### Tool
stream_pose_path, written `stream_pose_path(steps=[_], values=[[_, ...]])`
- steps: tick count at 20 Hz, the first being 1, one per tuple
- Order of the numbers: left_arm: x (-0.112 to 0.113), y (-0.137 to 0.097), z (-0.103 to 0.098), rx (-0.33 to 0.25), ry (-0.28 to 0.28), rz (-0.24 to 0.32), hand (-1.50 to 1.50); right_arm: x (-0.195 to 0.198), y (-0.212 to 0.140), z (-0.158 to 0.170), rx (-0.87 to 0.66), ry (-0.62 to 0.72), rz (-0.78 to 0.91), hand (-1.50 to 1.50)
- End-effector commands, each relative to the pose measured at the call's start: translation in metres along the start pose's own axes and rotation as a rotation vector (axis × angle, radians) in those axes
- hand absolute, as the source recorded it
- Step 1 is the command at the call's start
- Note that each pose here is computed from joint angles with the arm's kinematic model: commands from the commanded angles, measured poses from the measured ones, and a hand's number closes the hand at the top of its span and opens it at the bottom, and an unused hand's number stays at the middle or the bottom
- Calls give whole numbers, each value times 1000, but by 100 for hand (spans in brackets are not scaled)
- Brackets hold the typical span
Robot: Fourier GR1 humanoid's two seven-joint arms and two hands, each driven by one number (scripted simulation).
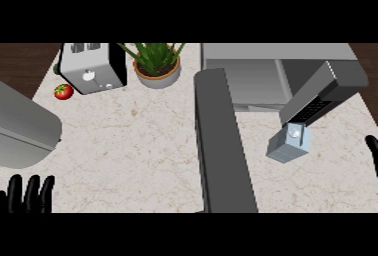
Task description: Pick up the milk, place it into the microwave and close the microwave
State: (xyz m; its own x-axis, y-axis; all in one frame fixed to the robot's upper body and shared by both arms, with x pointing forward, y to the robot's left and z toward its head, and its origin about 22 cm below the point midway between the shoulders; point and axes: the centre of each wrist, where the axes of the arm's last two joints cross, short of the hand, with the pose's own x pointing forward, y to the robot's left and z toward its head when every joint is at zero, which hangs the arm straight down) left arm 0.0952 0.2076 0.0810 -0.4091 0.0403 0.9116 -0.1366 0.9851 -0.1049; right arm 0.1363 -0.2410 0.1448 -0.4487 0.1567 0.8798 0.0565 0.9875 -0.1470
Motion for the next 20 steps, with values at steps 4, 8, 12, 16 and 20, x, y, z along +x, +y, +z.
stream_pose_path(steps=[4,8,12,16,20], values=[[12,27,26,11,10,-30,-150,-33,12,9,-8,12,38,-150],[12,19,42,-7,-3,-18,-150,-55,-11,-5,-40,47,54,-150],[14,34,57,9,2,-16,-150,-74,5,-9,-16,62,100,-150],[21,35,65,-3,6,-23,-150,-97,0,-25,-14,55,120,-150],[29,48,68,3,-3,-13,-150,-124,-7,-29,-25,111,166,-150]])
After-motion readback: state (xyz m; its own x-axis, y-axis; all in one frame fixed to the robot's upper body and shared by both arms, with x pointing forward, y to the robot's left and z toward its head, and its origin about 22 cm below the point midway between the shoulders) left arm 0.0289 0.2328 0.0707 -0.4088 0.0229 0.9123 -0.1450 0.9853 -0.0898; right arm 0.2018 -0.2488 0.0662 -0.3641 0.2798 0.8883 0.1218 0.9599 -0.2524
